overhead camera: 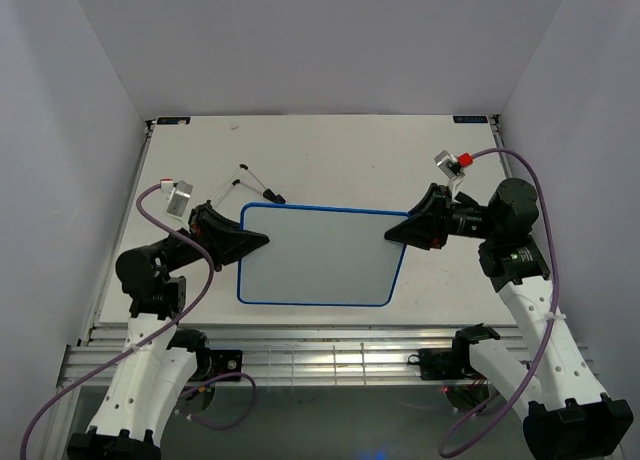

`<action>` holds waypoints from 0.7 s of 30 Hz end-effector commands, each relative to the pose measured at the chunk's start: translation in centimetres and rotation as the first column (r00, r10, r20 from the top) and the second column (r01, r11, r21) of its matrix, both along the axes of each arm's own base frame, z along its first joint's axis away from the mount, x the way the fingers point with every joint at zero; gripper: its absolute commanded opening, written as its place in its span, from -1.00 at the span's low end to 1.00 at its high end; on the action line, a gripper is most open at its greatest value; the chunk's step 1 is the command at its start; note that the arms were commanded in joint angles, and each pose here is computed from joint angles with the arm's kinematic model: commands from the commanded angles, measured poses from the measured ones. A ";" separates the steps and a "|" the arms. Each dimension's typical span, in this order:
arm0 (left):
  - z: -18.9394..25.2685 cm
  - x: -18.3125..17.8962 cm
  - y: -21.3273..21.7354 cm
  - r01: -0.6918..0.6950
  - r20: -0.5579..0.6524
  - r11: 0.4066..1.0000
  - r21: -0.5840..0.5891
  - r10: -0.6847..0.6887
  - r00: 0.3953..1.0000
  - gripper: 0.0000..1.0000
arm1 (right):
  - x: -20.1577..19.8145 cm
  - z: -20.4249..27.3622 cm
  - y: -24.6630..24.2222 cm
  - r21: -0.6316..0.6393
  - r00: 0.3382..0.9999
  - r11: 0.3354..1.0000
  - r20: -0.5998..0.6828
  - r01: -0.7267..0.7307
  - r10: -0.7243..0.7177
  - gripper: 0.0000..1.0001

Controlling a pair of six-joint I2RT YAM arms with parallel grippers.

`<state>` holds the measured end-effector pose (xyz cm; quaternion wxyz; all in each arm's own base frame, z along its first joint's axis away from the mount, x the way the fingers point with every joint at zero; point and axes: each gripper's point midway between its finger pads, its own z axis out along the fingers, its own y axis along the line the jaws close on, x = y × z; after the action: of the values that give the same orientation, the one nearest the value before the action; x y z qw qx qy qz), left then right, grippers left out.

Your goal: Erase the whiteboard

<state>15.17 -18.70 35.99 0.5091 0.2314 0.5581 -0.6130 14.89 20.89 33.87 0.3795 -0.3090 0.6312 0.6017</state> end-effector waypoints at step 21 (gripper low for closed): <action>-1.3 10.8 8.1 -0.722 -0.154 0.692 0.007 0.714 0.683 -1.00 | 7.7 0.2 -6.7 -0.232 0.760 0.725 0.140 0.648 -0.634 0.80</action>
<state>23.87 -13.84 31.63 0.5999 -0.0126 0.6498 -0.4666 23.36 15.72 32.18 0.4947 -0.1351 0.7709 0.3777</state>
